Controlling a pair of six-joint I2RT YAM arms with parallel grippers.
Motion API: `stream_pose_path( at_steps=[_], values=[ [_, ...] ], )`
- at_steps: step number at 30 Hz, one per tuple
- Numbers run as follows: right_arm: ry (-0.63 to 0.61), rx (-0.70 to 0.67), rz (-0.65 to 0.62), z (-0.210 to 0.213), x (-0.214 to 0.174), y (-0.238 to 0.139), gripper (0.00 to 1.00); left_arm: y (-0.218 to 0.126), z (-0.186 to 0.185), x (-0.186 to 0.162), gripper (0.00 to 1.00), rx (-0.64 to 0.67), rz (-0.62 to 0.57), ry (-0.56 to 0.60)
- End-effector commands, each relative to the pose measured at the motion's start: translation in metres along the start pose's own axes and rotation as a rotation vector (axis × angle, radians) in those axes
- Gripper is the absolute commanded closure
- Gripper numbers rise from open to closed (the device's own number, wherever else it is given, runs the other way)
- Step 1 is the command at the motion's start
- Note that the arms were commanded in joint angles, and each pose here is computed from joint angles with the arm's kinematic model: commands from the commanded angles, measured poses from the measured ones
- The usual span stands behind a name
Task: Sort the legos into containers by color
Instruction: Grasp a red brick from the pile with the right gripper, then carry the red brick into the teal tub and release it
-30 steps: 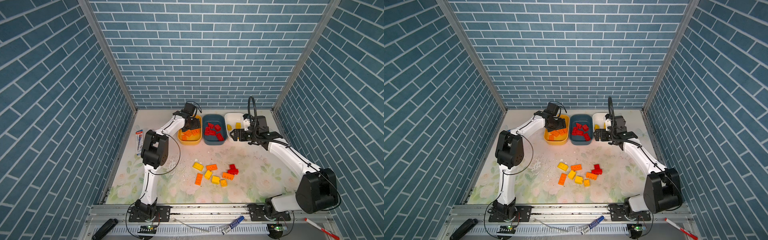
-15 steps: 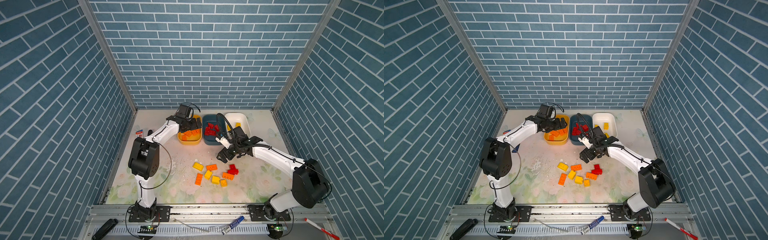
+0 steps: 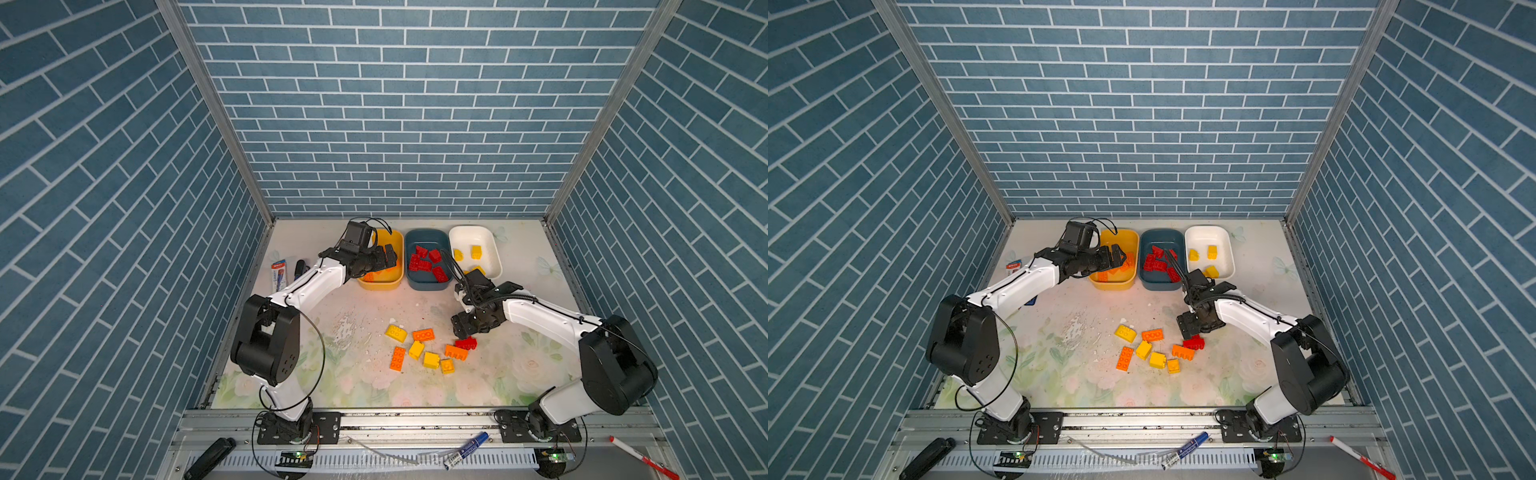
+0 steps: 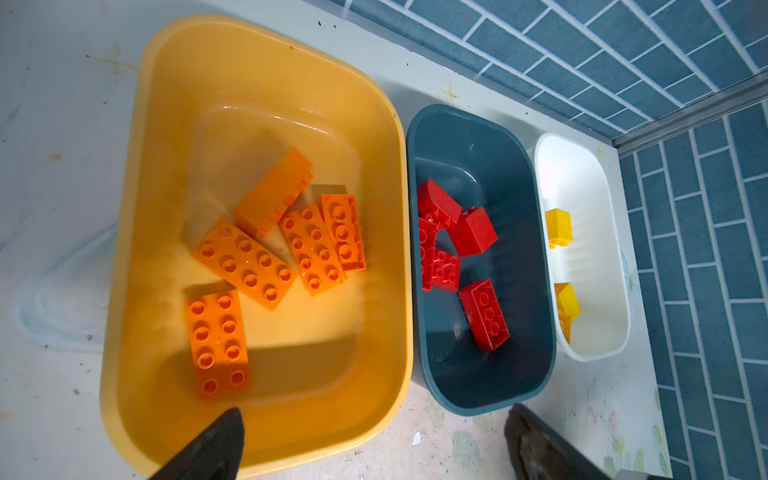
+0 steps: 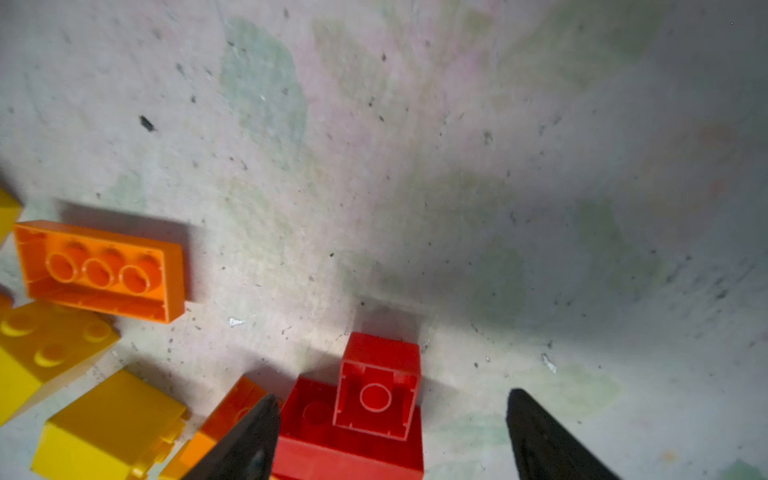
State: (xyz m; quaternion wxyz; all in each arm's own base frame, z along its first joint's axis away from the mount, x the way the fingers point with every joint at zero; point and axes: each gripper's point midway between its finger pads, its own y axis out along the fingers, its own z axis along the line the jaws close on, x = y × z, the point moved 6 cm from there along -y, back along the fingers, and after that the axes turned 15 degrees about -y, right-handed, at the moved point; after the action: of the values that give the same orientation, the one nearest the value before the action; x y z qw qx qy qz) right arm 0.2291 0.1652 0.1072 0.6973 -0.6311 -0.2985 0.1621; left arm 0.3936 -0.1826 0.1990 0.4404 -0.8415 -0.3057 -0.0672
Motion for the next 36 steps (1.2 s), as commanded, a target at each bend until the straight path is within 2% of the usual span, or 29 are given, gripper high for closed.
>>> stream_pose_path(
  at_steps=[1, 6, 13, 20, 27, 32, 36],
  values=[
    [0.106, -0.022, 0.054, -0.001, -0.008, 0.014, 0.21, -0.007, 0.001, 0.004, 0.01, -0.002, -0.033, -0.002],
    [0.102, -0.002, 0.07, 0.003, -0.005, 0.025, 0.28, -0.005, 0.003, 0.003, 0.01, 0.002, -0.025, -0.005],
    [0.088, -0.051, 0.099, 0.001, -0.008, 0.028, 0.5, -0.003, 0.004, 0.001, 0.01, 0.003, -0.017, -0.008],
    [0.062, -0.072, -0.037, 0.0, 0.006, 0.005, 0.7, -0.002, 0.007, -0.001, 0.01, 0.014, -0.01, -0.008],
    [0.039, -0.103, -0.242, -0.003, 0.042, -0.032, 0.71, -0.001, 0.008, -0.002, 0.01, 0.012, -0.008, -0.014],
    [0.043, -0.084, -0.441, -0.002, 0.086, -0.058, 0.71, -0.006, 0.005, -0.005, 0.01, -0.027, -0.002, -0.029],
    [0.034, -0.088, -0.535, -0.003, 0.121, -0.071, 0.72, -0.014, 0.005, -0.007, 0.01, -0.035, -0.006, -0.03]
  ],
)
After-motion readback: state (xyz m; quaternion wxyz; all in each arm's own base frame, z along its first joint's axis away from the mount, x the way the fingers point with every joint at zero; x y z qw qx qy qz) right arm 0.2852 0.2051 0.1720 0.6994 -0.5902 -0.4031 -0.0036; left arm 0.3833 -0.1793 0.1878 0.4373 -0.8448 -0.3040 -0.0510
